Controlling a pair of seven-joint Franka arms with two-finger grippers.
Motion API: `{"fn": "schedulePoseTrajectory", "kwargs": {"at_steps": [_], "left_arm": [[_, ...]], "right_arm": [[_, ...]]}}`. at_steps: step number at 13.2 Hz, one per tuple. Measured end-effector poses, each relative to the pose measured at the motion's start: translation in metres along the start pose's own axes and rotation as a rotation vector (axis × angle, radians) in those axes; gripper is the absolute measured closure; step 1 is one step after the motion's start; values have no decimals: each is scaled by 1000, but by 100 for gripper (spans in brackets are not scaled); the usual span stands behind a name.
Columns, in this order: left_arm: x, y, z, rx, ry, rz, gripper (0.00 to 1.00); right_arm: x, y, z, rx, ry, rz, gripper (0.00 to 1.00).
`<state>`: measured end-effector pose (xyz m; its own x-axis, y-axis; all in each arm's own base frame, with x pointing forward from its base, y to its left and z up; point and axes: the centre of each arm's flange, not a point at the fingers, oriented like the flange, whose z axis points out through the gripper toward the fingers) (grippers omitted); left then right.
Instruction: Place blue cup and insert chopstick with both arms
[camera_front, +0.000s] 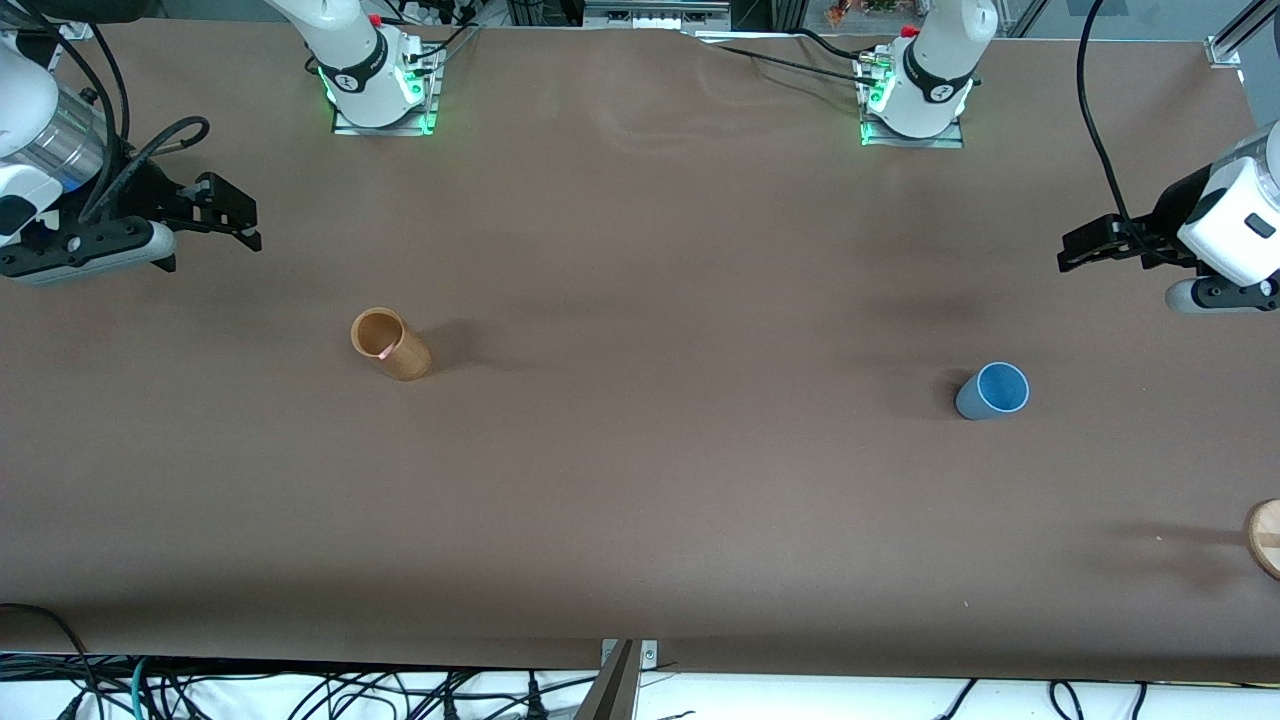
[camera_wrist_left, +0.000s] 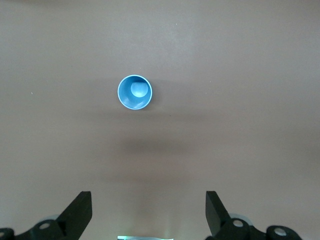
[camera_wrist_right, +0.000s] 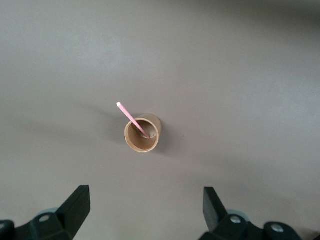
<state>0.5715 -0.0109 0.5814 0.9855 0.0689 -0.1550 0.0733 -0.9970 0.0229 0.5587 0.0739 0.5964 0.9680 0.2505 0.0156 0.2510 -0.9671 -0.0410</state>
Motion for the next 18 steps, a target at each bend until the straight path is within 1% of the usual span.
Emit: {"fn": "schedulePoseTrajectory", "kwargs": {"at_steps": [13,16,18], "left_arm": [[2,0,7,1,-15,0,0],[9,-1,21,2,-39,-2,0],[21,-5,41,3,-69,-12,0]], "right_arm": [[1,0,7,3,-13,1,0],[1,0,10,4,-20,1,0],[1,0,12,4,-23,1,0]]}}
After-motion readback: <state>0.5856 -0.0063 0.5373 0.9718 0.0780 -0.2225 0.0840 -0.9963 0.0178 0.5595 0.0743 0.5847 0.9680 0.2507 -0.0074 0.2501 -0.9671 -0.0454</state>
